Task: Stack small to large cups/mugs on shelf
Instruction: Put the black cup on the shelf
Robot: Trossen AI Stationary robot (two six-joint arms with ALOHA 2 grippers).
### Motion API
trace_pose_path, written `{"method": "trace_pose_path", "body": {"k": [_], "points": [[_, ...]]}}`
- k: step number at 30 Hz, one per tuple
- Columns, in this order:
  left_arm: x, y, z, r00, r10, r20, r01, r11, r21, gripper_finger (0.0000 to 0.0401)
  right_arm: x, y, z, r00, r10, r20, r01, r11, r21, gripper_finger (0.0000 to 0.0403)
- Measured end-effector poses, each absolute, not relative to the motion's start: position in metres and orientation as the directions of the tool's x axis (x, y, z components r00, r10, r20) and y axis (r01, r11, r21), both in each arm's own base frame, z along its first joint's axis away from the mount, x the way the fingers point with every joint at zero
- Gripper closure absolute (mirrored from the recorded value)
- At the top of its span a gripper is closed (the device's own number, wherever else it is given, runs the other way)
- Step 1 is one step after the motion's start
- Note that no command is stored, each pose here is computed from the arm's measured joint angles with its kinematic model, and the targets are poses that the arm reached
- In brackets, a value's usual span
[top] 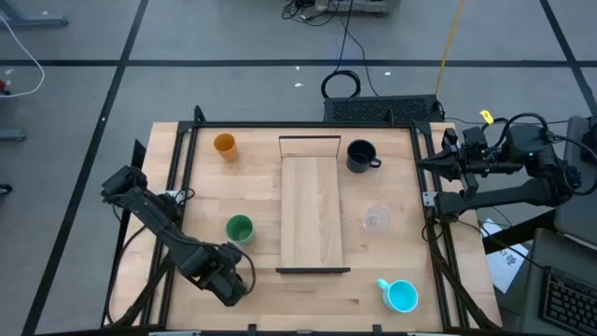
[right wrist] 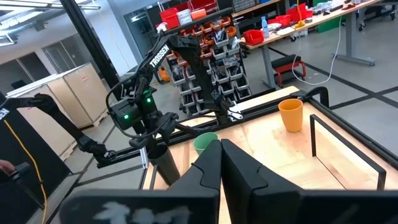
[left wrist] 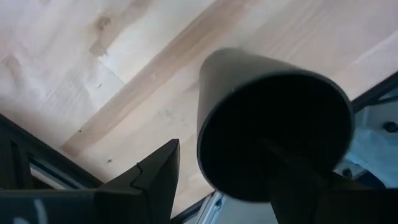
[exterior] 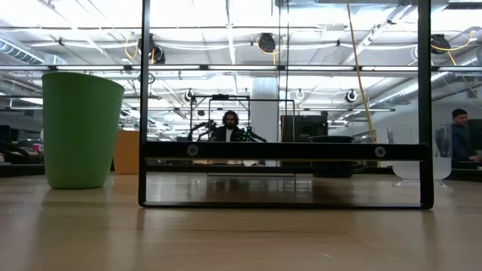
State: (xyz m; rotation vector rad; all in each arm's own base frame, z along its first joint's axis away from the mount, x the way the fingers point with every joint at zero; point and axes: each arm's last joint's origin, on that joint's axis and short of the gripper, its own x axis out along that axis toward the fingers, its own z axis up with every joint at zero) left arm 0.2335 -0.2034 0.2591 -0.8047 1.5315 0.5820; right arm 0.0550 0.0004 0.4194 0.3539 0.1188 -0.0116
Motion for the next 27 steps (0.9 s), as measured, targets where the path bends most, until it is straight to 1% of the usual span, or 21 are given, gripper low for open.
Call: {"method": "trace_pose_path", "body": {"k": [3, 4, 6, 8, 11, 12, 17, 23, 27], "points": [[0.236, -0.202, 0.258, -0.008, -0.152, -0.988, -0.771, 0.63, -0.091, 0.0191, 0.055, 0.0, 0.419, 0.993, 0.01, -0.118, 0.031, 0.94, 0.341, 0.0403], [0.237, -0.201, 0.258, -0.003, -0.156, -0.988, -0.765, 0.637, -0.098, 0.0197, 0.055, 0.0, 0.419, 0.993, 0.01, -0.118, 0.03, 0.941, 0.338, 0.0403], [0.239, -0.202, 0.258, 0.017, -0.167, -0.986, -0.742, 0.659, -0.125, 0.0224, 0.055, 0.0, 0.419, 0.993, 0.01, -0.118, 0.03, 0.941, 0.338, 0.0403], [0.241, -0.2, 0.259, 0.026, -0.17, -0.985, -0.723, 0.677, -0.136, 0.0271, 0.055, 0.0, 0.419, 0.993, 0.011, -0.118, 0.03, 0.941, 0.338, 0.0403], [0.243, -0.199, 0.259, 0.018, -0.187, -0.982, -0.691, 0.708, -0.147, 0.0366, 0.055, 0.0, 0.419, 0.993, 0.011, -0.118, 0.03, 0.941, 0.338, 0.0403], [0.244, -0.198, 0.259, 0.016, -0.191, -0.981, -0.687, 0.711, -0.149, 0.0382, 0.055, 0.0, 0.419, 0.993, 0.011, -0.118, 0.03, 0.941, 0.338, 0.0403], [0.248, -0.193, 0.259, 0.017, -0.19, -0.982, -0.681, 0.717, -0.151, 0.0396, 0.055, 0.0, 0.419, 0.993, 0.011, -0.118, 0.029, 0.944, 0.328, 0.0403], [0.251, -0.189, 0.26, -0.006, -0.244, -0.97, -0.665, 0.725, -0.179, 0.0398, 0.055, 0.0, 0.419, 0.993, 0.011, -0.119, 0.028, 0.947, 0.32, 0.0403], [0.248, -0.185, 0.274, 0.024, -0.27, -0.963, -0.656, 0.722, -0.219, 0.0399, 0.055, 0.0, 0.417, 0.989, 0.01, -0.145, 0.036, 0.949, 0.312, 0.0403]]}}
